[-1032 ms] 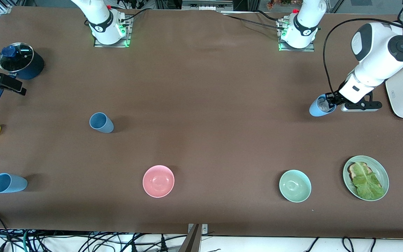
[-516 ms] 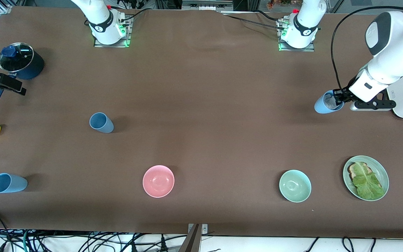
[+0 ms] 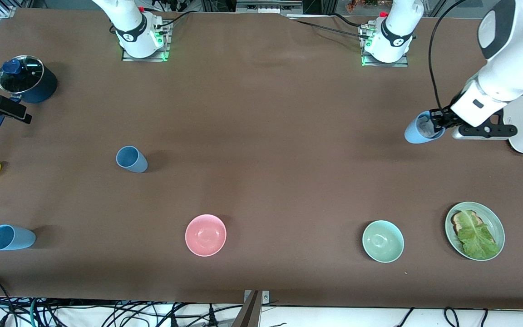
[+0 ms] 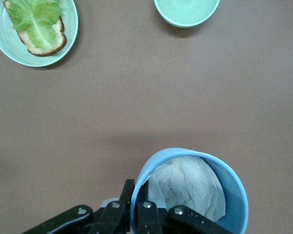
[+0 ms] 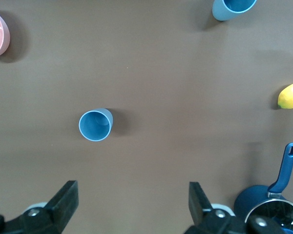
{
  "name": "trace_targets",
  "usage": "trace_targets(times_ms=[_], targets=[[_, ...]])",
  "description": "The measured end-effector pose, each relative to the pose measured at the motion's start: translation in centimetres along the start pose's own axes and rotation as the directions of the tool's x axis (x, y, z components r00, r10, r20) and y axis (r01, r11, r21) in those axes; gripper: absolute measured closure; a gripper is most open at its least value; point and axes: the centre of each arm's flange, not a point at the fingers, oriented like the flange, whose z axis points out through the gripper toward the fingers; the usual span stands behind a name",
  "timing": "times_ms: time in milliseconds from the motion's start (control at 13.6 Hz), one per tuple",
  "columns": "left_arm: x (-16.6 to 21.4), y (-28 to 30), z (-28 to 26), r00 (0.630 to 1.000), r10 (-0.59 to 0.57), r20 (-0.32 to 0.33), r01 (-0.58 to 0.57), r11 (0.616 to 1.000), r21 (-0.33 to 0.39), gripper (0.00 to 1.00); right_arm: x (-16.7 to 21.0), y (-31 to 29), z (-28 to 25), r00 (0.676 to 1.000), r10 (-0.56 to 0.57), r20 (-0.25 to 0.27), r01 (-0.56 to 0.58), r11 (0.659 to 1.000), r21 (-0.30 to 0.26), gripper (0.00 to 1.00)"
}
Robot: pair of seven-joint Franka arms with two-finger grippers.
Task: Stack blue cups with both arms
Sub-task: 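Lift the tissue cup with the left gripper toward the table middle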
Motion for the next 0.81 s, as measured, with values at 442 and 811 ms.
trace_targets(times_ms=[442,811], targets=[[-1.1,11.1,-0.6,0.991,-0.134,-0.016,0.134,0.991,-0.002,0.94,0.0,0.1,0.0,1.0,0.001,0.0,-0.001,1.0,0.0,0.0],[-1.7,20.5,-0.5,0.96,-0.28,-0.022,0.28,0.96,-0.014,0.94,0.0,0.1,0.0,1.0,0.002,0.001,-0.002,1.0,0.0,0.0]])
